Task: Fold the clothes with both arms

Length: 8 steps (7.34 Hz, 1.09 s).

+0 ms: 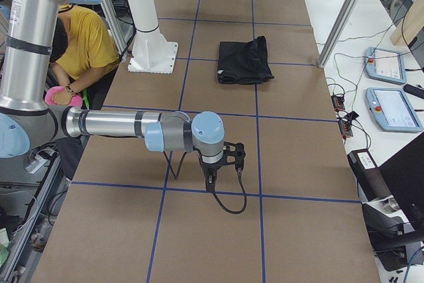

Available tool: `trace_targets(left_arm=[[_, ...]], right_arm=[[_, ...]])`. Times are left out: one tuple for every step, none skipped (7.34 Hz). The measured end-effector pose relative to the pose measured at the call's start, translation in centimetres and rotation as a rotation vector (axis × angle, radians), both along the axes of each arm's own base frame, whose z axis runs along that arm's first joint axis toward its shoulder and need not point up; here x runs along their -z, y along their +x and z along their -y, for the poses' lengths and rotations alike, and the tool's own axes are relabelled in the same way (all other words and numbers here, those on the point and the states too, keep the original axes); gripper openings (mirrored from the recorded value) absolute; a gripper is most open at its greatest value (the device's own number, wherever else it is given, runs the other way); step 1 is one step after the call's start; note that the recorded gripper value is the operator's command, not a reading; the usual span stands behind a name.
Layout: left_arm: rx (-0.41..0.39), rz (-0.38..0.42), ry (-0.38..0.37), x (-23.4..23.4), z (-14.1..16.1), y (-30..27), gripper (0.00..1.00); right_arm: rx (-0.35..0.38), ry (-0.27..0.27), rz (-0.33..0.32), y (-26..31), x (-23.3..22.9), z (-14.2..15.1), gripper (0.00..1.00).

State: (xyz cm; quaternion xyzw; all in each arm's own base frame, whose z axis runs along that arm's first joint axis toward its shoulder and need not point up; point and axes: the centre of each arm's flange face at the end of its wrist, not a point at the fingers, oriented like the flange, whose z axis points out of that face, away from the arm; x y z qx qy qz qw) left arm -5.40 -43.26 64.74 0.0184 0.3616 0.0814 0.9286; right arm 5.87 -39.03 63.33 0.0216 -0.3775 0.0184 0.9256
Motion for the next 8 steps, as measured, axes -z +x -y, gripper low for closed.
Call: trace_targets(left_arm=[[0.0, -0.001, 0.003, 0.1, 0.02, 0.02, 1.0], [-0.001, -0.001, 0.006, 0.2, 0.04, 0.03, 1.0], [-0.001, -0.001, 0.009, 0.34, 0.08, 0.04, 1.0], [-0.001, -0.002, 0.011, 0.45, 0.14, 0.05, 1.0], [-0.001, -0.002, 0.014, 0.57, 0.21, 0.05, 1.0], [-0.001, -0.002, 0.017, 0.72, 0.32, 0.05, 1.0], [-0.001, -0.002, 0.02, 0.85, 0.44, 0.06, 1.0], [-0.001, -0.002, 0.024, 1.05, 0.56, 0.06, 1.0]], right_arm=[[0.0, 0.0, 0.0, 0.0, -0.03, 0.0, 1.0], [0.002, 0.0, 0.0, 0.0, -0.06, -0.02, 1.0], [0.003, -0.001, 0.001, -0.01, -0.15, -0.09, 1.0], [0.003, -0.003, 0.001, -0.01, -0.25, -0.19, 1.0], [0.004, -0.005, 0.0, 0.0, -0.38, -0.28, 1.0], [0.004, -0.008, -0.001, 0.01, -0.49, -0.37, 1.0], [0.004, -0.009, -0.001, 0.01, -0.56, -0.42, 1.0], [0.005, -0.01, -0.002, 0.01, -0.63, -0.49, 1.0]])
